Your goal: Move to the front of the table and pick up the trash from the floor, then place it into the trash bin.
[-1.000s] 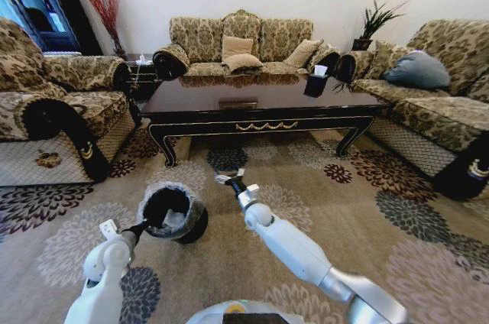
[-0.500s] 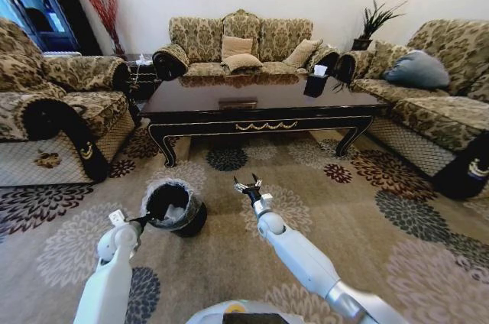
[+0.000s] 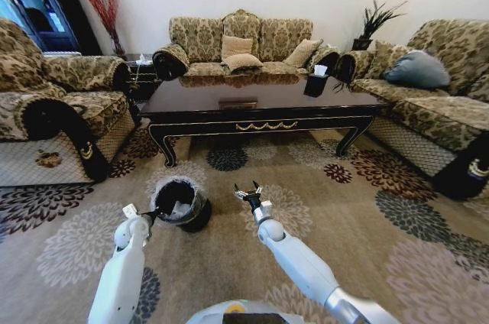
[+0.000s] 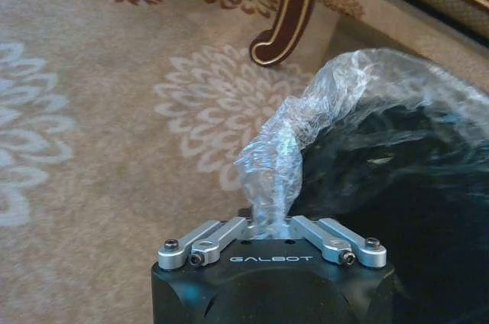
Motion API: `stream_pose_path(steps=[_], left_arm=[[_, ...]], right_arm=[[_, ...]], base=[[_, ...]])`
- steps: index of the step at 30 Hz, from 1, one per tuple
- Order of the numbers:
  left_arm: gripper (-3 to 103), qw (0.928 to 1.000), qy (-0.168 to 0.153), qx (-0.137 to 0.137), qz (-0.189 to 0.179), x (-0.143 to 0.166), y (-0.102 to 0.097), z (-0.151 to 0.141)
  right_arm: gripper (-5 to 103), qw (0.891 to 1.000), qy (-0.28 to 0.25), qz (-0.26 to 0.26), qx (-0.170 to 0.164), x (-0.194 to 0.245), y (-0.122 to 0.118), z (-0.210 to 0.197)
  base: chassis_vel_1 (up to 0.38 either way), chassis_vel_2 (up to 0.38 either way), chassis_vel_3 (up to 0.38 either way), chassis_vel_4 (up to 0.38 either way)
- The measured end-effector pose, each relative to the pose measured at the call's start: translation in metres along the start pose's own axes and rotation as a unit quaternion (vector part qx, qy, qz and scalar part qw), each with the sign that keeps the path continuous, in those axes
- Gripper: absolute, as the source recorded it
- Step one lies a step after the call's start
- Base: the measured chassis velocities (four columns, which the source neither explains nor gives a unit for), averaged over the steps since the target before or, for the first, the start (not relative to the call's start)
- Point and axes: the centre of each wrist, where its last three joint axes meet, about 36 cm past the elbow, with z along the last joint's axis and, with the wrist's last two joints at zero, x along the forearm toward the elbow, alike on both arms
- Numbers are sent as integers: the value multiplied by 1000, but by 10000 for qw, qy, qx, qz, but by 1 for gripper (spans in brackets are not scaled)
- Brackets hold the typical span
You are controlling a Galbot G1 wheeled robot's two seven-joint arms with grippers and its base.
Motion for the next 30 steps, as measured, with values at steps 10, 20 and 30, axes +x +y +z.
stream_pose_path(steps=[10, 20, 30], left_arm=[[45, 9988, -488, -52, 83, 26, 6, -14], [83, 9867, -1484, -664, 72, 116, -1, -45], [100, 9491, -2531, -1873, -115, 182, 15, 28]], right_arm=[[100, 9999, -40, 115, -85, 7, -4, 2], [100, 9976, -366, 514, -298, 22, -26, -12], [100, 9911, -1067, 797, -3, 83, -76, -55]], base=[[0, 0, 0, 0], [0, 0, 0, 0], [0, 0, 0, 0]])
